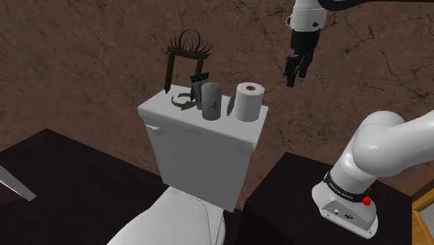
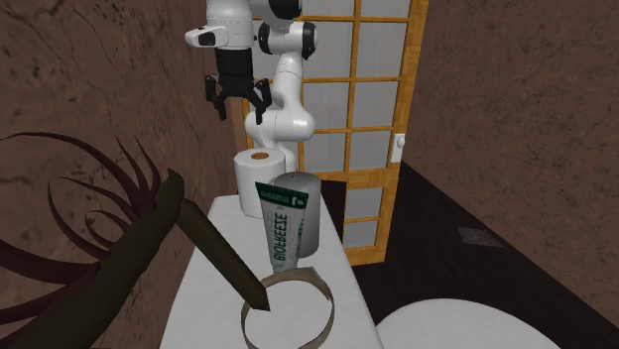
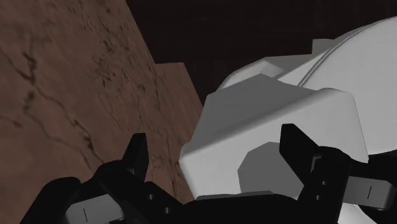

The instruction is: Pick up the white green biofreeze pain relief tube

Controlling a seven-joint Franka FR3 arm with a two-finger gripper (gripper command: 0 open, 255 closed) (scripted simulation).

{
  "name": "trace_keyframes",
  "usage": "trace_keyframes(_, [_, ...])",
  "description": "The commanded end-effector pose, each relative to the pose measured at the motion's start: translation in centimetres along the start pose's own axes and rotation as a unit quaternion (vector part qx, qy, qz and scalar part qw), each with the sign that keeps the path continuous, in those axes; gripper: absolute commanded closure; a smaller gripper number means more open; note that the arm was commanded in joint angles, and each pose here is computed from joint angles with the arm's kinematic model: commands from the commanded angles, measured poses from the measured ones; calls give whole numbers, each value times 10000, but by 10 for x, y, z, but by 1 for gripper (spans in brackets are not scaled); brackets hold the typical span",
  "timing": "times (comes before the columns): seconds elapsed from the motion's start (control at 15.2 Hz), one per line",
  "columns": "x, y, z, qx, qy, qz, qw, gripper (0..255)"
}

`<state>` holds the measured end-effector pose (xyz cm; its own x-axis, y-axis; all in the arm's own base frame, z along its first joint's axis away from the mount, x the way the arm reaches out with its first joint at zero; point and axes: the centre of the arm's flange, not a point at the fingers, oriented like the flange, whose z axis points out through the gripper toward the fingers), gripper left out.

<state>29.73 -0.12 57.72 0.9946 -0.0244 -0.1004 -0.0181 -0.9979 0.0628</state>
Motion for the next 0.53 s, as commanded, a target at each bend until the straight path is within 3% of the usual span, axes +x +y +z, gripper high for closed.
trace_keyframes(0.0, [0,0,0,0,0,0,10000,0])
trace_keyframes(0.2, [38,-4,-7,-1,12,-555,9985,0])
trace_keyframes(0.46, [89,-16,-16,-2,27,-1291,9916,0])
